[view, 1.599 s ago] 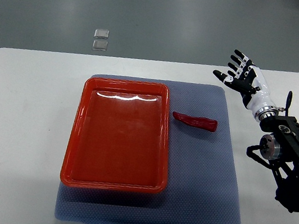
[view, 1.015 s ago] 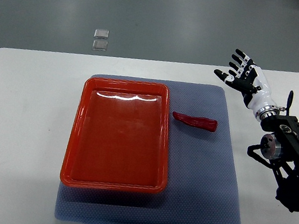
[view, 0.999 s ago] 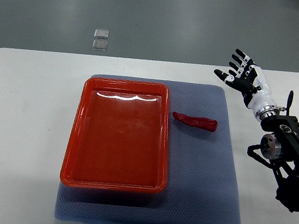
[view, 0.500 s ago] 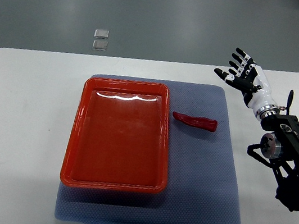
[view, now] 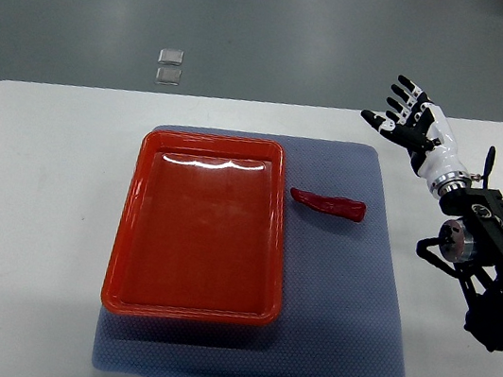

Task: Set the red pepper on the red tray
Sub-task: 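Reach the right hand down toward the red pepper beside the tray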

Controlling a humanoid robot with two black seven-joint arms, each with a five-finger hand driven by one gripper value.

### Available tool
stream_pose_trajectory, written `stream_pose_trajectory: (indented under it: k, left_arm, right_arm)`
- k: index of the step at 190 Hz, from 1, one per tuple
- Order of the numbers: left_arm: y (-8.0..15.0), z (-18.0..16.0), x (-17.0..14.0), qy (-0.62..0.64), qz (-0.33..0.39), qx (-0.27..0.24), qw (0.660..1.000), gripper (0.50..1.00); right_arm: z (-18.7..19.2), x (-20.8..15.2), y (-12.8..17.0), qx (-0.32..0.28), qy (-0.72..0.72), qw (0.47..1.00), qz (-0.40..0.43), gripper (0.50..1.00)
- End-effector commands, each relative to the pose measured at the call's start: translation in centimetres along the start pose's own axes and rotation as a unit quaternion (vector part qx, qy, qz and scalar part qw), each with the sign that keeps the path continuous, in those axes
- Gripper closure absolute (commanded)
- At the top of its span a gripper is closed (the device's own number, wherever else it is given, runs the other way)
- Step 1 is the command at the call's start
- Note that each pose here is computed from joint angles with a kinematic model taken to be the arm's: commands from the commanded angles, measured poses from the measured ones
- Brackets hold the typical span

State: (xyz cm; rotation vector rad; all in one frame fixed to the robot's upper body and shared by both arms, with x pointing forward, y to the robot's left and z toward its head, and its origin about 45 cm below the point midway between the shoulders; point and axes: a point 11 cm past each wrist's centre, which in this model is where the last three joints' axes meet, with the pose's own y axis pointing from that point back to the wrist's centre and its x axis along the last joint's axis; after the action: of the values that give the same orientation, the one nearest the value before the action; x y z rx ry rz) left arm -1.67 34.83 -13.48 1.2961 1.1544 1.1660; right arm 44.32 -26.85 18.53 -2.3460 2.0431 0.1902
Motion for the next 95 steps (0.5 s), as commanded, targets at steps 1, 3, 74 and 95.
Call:
stream_pose_trajectory:
  k: [1, 3, 74, 95]
  left_arm:
    - [0.0, 0.0, 0.0, 0.000, 0.000, 0.000, 1.000, 0.500]
    - [0.0, 0.0, 0.0, 0.000, 0.000, 0.000, 1.000, 0.500]
    - [0.0, 0.0, 0.0, 0.000, 0.000, 0.000, 1.000, 0.500]
    - [0.0, 0.0, 0.0, 0.000, 0.000, 0.000, 1.000, 0.500]
  right_arm:
    - [-0.2, 0.7, 0.2, -0.001, 0.012, 1.000, -0.001, 0.570]
    - [-0.2, 0.7, 0.2, -0.002, 0.015, 1.000, -0.002, 0.570]
    - [-1.9, -2.0, 0.6, -0.017, 0.229, 0.963, -0.141, 0.570]
    - [-2.5, -4.2, 0.8, -0.011, 0.315, 0.929, -0.192, 0.570]
